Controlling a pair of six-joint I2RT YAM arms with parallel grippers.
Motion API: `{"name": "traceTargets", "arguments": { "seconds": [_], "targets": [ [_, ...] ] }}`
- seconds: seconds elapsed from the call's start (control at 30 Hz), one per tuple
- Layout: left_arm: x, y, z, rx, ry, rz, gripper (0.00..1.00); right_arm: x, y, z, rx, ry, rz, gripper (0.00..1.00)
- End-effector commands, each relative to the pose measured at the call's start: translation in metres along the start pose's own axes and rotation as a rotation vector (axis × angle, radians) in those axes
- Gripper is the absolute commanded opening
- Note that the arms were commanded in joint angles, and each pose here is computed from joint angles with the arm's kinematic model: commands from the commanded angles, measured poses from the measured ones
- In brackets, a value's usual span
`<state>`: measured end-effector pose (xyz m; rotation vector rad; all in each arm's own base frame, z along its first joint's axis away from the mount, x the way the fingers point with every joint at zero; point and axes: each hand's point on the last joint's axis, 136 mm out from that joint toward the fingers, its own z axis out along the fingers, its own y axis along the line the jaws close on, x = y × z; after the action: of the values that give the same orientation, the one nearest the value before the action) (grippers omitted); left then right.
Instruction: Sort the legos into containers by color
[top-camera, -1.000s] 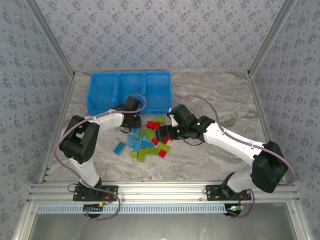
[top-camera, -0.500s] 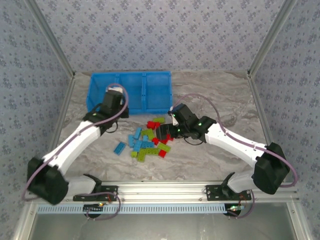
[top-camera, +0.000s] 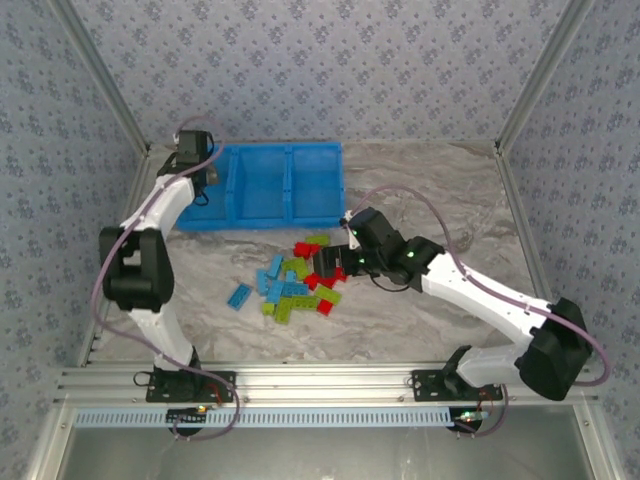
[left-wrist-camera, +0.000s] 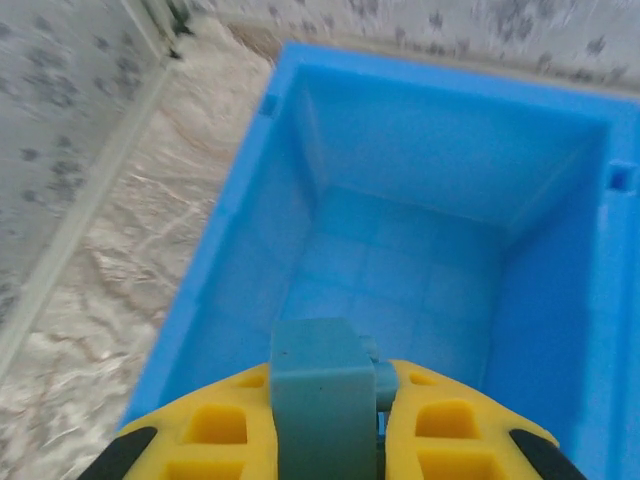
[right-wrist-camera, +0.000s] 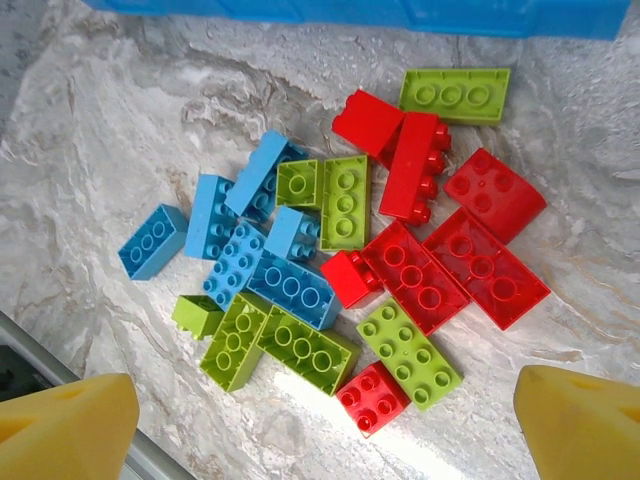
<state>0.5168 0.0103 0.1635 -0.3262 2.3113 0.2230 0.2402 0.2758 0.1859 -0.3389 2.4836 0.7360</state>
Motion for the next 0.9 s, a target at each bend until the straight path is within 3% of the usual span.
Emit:
{"name": "traceTargets", "arguments": {
  "seconds": [0.0, 0.13, 0.3, 0.43, 0.6, 0.73, 0.87],
  "targets": [
    [-0.005, -0.007, 0.013, 0.037, 0.036, 0.013, 0.07, 0.005, -0.008, -0.01, 0.032, -0.021, 0.025, 0.99],
    [0.007, -0.002, 0.031, 0.034, 0.105, 0.012, 0.29, 0.006, -0.011, -0.015, 0.035, -0.044, 0.032, 0.99],
    [-0.001, -0.003, 0.001, 0.096, 0.065, -0.016, 0.38, 0.002, -0.013, -0.011, 0.039, -0.076, 0.037, 0.99],
    [-0.02, -0.003, -0.049, 0.171, 0.0, -0.054, 0.42, -0.003, -0.016, -0.001, 0.062, -0.084, 0.033, 0.99],
    [-0.013, -0.038, -0.15, 0.448, -0.072, -0.093, 0.45, -0.012, -0.024, 0.02, 0.137, -0.067, 0.042, 0.98],
    [0.023, -0.077, -0.239, 0.606, -0.162, 0.169, 0.57, -0.019, -0.021, 0.051, 0.186, 0.004, 0.035, 0.85],
    [0.078, -0.078, -0.283, 0.626, -0.129, 0.438, 0.71, -0.024, -0.015, 0.091, 0.207, 0.072, 0.022, 0.74]
  ]
}}
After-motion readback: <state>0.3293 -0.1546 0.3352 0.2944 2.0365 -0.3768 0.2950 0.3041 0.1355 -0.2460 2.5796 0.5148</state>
